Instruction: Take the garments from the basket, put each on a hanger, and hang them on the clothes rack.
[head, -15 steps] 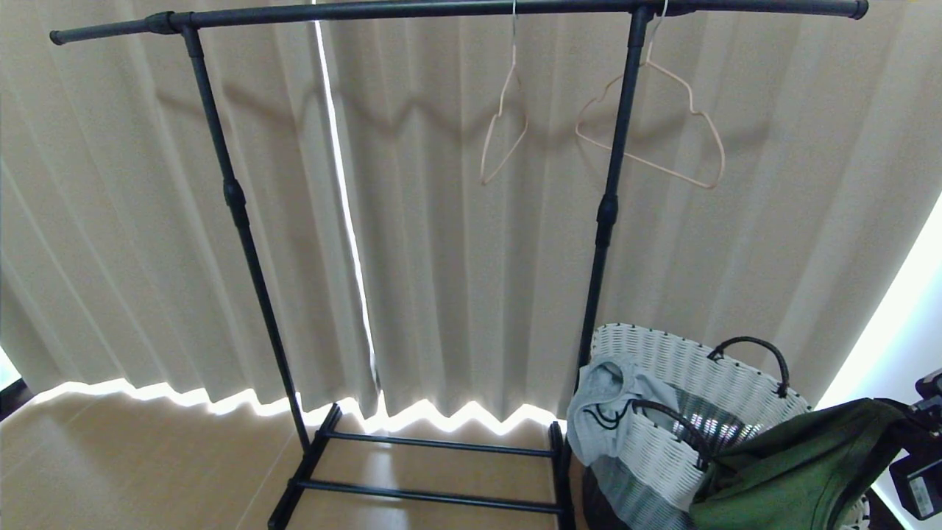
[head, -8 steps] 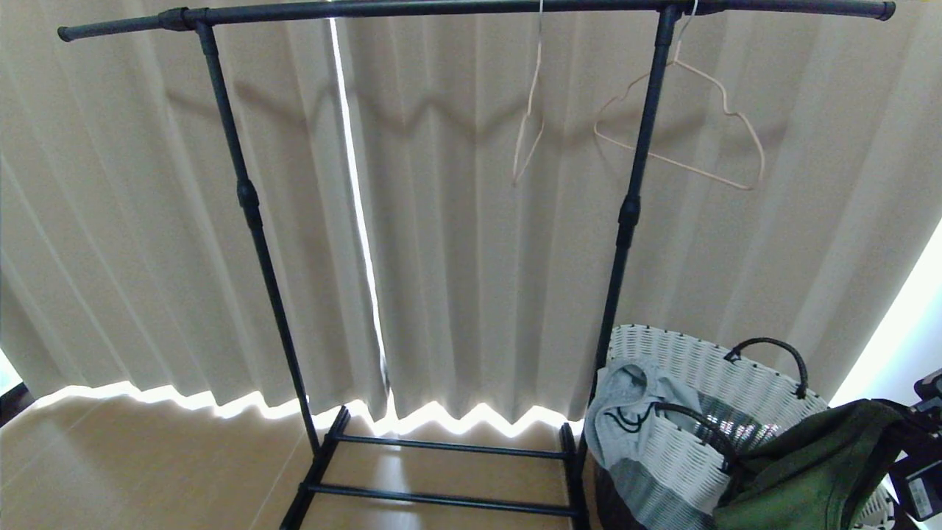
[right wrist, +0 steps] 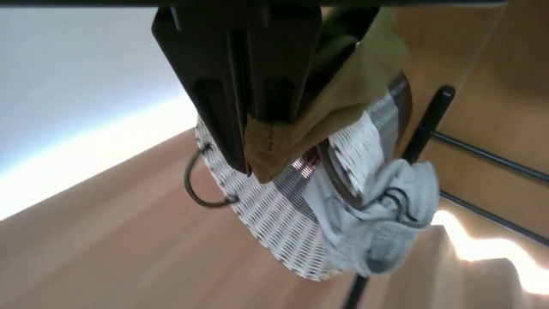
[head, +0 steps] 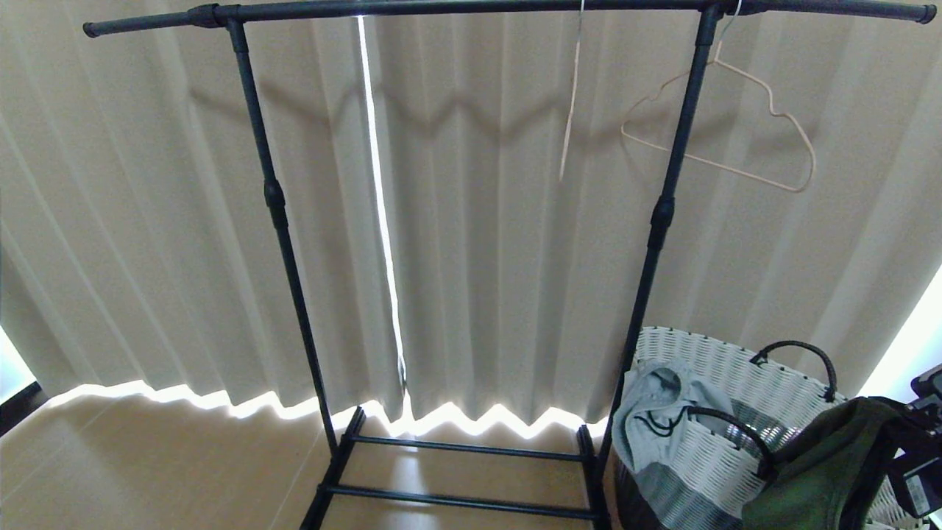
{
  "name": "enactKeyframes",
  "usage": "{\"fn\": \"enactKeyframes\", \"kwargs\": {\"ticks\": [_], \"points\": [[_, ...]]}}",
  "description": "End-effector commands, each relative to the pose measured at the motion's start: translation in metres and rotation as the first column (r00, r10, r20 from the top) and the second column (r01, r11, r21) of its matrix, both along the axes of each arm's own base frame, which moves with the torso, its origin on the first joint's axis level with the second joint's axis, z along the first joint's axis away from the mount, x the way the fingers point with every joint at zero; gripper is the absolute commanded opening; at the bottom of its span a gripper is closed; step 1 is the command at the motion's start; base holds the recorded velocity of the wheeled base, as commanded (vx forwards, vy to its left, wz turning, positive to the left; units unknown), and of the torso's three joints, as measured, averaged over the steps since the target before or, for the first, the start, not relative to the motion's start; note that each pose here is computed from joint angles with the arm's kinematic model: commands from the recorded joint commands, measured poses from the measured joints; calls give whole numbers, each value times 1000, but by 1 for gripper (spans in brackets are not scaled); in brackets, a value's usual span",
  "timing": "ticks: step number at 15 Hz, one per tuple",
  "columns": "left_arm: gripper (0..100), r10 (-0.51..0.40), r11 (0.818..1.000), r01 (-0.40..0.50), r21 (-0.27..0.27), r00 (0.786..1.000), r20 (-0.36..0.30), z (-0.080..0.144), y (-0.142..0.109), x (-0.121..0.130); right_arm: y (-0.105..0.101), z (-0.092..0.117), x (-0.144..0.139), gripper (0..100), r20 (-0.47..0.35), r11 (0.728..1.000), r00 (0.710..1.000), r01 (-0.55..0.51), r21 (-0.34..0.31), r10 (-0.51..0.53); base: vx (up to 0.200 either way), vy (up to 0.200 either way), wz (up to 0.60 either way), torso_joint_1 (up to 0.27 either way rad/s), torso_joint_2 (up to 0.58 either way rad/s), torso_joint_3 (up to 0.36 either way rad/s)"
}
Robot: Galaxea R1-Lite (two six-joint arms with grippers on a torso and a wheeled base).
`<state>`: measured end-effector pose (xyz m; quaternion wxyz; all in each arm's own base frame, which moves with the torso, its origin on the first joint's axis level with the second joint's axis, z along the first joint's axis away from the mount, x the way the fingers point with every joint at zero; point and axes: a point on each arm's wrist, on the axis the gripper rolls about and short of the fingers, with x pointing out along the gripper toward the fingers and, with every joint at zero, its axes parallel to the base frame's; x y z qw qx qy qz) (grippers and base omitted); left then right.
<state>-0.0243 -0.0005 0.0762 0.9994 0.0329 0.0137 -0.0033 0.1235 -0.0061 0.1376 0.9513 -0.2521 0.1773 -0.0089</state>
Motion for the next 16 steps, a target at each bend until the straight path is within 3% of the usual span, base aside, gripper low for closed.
{"fn": "enactKeyframes", "kwargs": {"ticks": [1, 5, 7, 8, 9, 11, 12, 14, 16], "points": [[100, -11, 998, 11, 56, 1000, 0, 0, 0, 0, 2, 2, 2, 0, 4, 1000, 1000, -14, -1, 14, 0, 0, 0, 0, 0, 0], [100, -149, 987, 147, 62, 988, 31, 8, -3, -3, 15, 22, 15, 0, 20, 993, 993, -116, 5, 116, 0, 0, 0, 0, 0, 0], [100, -215, 975, 209, 80, 973, 85, 29, -5, -8, 23, 33, 20, 0, 28, 983, 983, -180, 27, 179, 0, 0, 0, 0, 0, 0], [100, -279, 958, 273, 90, 957, 74, 58, -6, -5, 32, 42, 21, 0, 37, 963, 966, -257, 77, 255, 0, 0, 0, 0, 0, 0], [100, -288, 955, 282, 87, 955, 63, 67, -6, -3, 34, 44, 21, 0, 38, 958, 962, -272, 90, 269, 0, 0, 0, 0, 0, 0], [100, -306, 950, 303, 77, 952, 29, 107, -6, 18, 42, 48, 25, 0, 43, 930, 947, -322, 175, 320, 0, 0, 0, 0, 0, 0], [100, -320, 945, 319, 70, 947, 13, 131, -7, 43, 46, 50, 32, 0, 45, 903, 932, -359, 237, 359, 0, 0, 0, 0, 0, 0], [100, -375, 925, 375, 59, 927, -10, 147, -11, 81, 50, 52, 40, 0, 43, 873, 914, -399, 281, 404, 0, 0, 0, 0, 0, 0], [100, -460, 886, 461, 49, 887, -35, 152, -26, 125, 54, 58, 46, 0, 62, 854, 906, -417, 310, 419, 0, 0, 0, 0, 0, 0]]}}
